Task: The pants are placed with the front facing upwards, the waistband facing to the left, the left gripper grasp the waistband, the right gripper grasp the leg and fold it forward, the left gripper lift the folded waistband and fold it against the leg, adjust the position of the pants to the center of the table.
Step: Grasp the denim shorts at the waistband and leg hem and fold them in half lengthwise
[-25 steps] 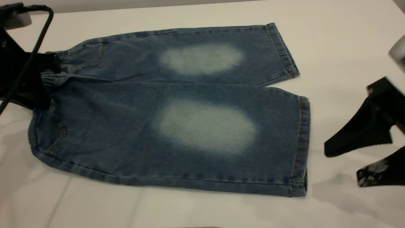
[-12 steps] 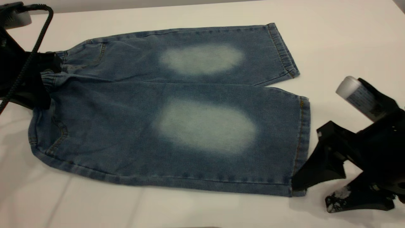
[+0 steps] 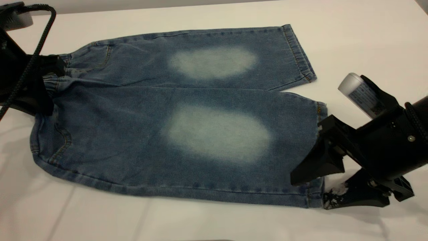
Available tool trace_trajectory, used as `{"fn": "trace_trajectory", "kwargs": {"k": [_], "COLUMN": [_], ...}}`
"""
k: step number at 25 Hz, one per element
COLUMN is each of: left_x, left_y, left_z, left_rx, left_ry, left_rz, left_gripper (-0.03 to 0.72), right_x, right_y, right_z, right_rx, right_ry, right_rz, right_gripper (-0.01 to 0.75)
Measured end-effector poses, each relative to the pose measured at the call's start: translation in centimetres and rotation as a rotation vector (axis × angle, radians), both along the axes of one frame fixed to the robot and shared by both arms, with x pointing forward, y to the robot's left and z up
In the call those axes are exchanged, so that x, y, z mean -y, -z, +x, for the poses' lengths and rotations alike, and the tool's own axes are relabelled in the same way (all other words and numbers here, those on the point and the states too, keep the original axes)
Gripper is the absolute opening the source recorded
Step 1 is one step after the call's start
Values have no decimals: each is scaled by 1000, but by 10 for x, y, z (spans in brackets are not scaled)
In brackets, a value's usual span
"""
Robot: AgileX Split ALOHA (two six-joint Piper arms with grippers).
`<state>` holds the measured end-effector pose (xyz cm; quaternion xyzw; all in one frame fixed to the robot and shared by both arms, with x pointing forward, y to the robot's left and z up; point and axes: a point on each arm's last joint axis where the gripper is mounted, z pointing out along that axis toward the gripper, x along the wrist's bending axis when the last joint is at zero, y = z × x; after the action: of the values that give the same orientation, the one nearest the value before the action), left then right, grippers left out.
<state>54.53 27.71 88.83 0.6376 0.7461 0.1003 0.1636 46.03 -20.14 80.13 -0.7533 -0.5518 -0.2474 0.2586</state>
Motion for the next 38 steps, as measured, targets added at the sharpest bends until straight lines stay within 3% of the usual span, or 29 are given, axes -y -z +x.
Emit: {"fn": "trace_trajectory", "kwargs": {"k": [9, 12, 14, 18, 20, 22, 27, 29, 34, 38], "left_x": [0, 0, 0, 0, 0, 0, 0, 1, 3, 5], "left_y": [0, 0, 0, 0, 0, 0, -9, -17, -40, -52], "left_z": [0, 0, 0, 0, 0, 0, -3, -5, -8, -7], "left_rx": [0, 0, 0, 0, 0, -4, -9, -2, 59, 108], "left_ry": [-3, -4, -4, -4, -4, -4, -5, -14, -59, -180], "left_rz": [-1, -2, -2, -2, -2, -2, -9, -21, -70, -164], "left_gripper": [78, 78, 78, 78, 78, 78, 78, 78, 78, 79], "right_x": [-11, -11, -11, -9, -10, -13, -23, -20, -13, -16], "right_y": [10, 12, 13, 17, 17, 14, -17, -34, -60, -77], "right_z": [22, 23, 23, 24, 27, 31, 44, 58, 92, 118], "right_rx": [17, 13, 12, 8, 14, 29, 96, 142, 191, 199], "right_ry": [-5, -4, -5, -4, -4, -7, -2, 22, 91, 117], "right_rz": [105, 115, 102, 78, 82, 122, 376, 431, 482, 517], "right_gripper": [455, 420, 353, 116, 46, 34, 34, 34, 34, 34]}}
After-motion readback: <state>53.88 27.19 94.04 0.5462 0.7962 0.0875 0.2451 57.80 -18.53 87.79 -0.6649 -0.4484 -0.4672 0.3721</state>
